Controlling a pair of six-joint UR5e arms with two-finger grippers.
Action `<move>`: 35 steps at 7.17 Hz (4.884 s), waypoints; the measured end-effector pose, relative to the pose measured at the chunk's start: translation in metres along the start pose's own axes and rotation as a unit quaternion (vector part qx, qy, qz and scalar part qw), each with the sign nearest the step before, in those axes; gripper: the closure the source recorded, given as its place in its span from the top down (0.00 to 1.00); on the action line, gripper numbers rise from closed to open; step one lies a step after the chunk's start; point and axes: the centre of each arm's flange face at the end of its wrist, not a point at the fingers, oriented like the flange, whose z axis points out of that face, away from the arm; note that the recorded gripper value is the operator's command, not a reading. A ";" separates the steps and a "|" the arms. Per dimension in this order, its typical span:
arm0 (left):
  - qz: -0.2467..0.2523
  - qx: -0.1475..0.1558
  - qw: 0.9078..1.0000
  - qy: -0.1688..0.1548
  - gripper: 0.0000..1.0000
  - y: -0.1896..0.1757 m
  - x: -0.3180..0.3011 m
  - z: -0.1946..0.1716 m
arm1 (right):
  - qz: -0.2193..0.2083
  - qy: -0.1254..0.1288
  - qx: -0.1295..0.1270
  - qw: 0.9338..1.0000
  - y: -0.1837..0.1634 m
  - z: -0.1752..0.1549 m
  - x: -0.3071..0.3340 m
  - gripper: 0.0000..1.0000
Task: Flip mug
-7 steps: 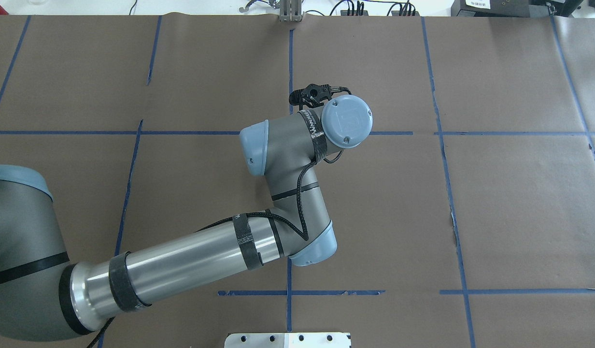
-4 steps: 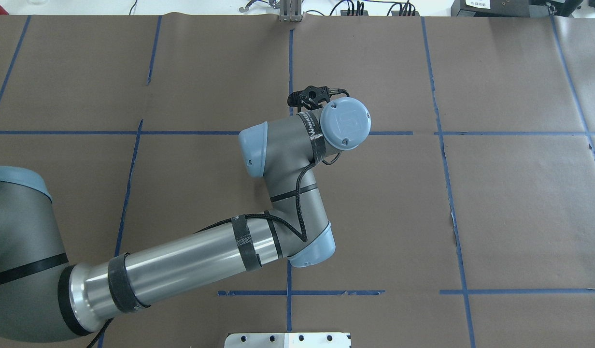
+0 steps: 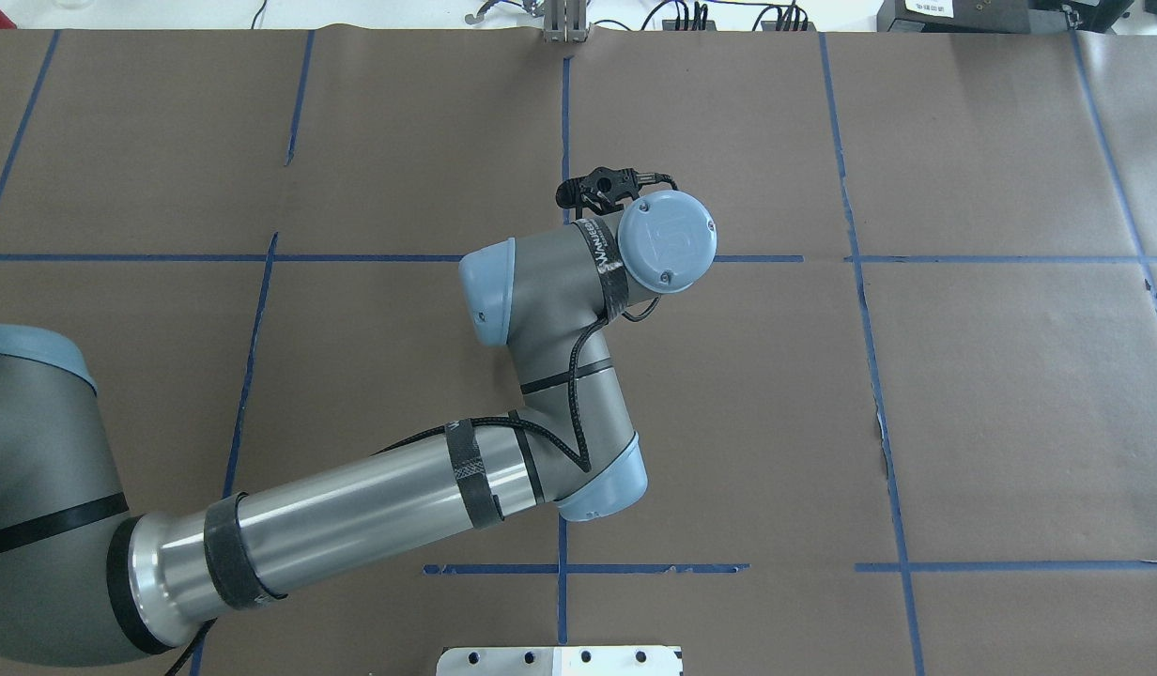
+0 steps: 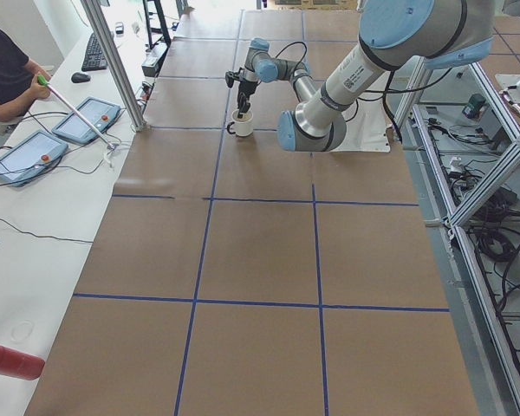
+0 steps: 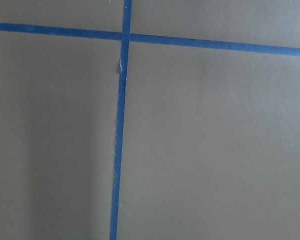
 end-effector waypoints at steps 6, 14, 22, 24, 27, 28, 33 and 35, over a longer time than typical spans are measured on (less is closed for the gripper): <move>0.034 -0.013 0.998 0.045 1.00 -0.101 -0.099 -0.086 | 0.000 0.000 0.000 1.000 0.000 0.000 0.000 1.00; 0.236 -0.071 0.969 0.017 1.00 -0.276 -0.627 -0.095 | 0.000 0.000 0.000 1.000 0.000 0.000 0.000 1.00; 0.261 -0.153 0.952 0.040 1.00 -0.230 -0.904 -0.011 | 0.000 0.000 0.000 1.000 0.000 0.000 0.000 1.00; 0.263 -0.146 0.952 0.049 1.00 -0.233 -0.898 -0.015 | 0.000 0.000 0.000 1.000 0.000 0.000 0.000 1.00; 0.276 -0.128 0.952 0.045 1.00 -0.248 -0.881 -0.031 | 0.000 0.000 0.000 1.000 0.000 0.000 0.000 1.00; 0.275 -0.125 0.952 0.045 1.00 -0.249 -0.880 -0.036 | 0.000 0.000 0.000 1.000 0.000 0.000 0.000 1.00; 0.261 -0.125 0.956 0.044 1.00 -0.250 -0.894 -0.039 | 0.000 0.000 0.000 1.000 0.000 0.000 0.000 1.00; 0.255 -0.133 0.957 0.044 1.00 -0.249 -0.901 -0.031 | 0.000 0.000 0.000 1.000 0.000 0.000 0.000 1.00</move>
